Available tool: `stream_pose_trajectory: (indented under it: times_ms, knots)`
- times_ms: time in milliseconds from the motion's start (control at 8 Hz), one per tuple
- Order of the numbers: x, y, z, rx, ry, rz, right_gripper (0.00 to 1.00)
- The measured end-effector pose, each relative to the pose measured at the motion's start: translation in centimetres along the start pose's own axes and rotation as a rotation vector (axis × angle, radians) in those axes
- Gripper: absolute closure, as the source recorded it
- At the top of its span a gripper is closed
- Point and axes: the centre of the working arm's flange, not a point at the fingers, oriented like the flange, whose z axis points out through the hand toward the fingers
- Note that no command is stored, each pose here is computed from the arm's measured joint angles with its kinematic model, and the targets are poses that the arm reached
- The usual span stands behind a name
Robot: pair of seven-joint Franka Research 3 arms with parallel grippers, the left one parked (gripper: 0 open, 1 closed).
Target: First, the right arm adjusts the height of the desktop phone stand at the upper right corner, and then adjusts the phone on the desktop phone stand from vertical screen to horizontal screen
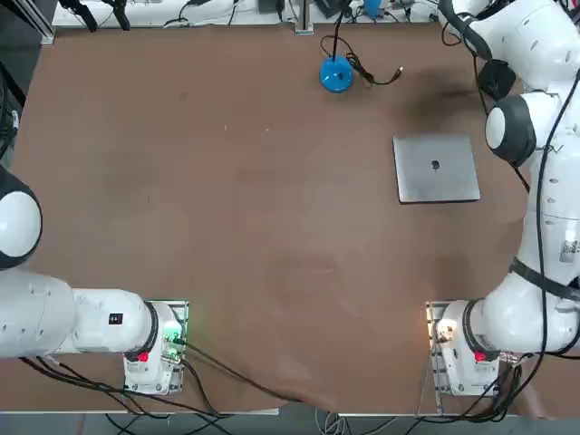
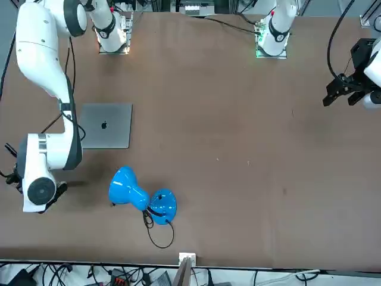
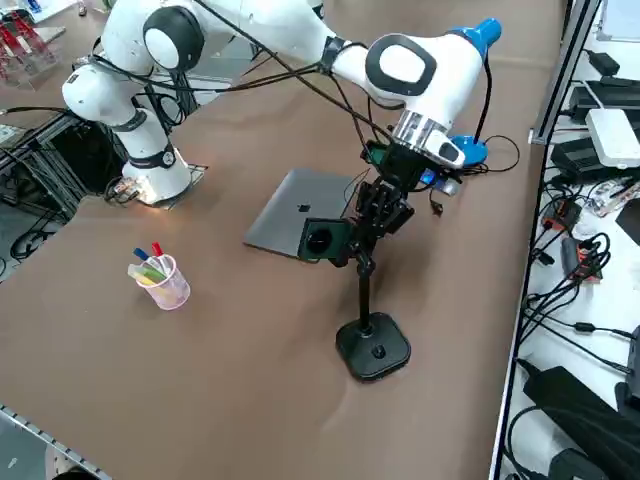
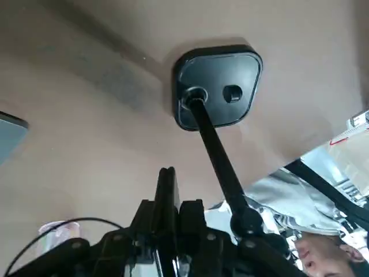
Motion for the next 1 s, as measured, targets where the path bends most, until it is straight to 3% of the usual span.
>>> stream_pose_trajectory:
  times_ms: [1000]
  knots:
    - [-2.5,1.3,-1.1,0.074,0.078,0.024,0.79]
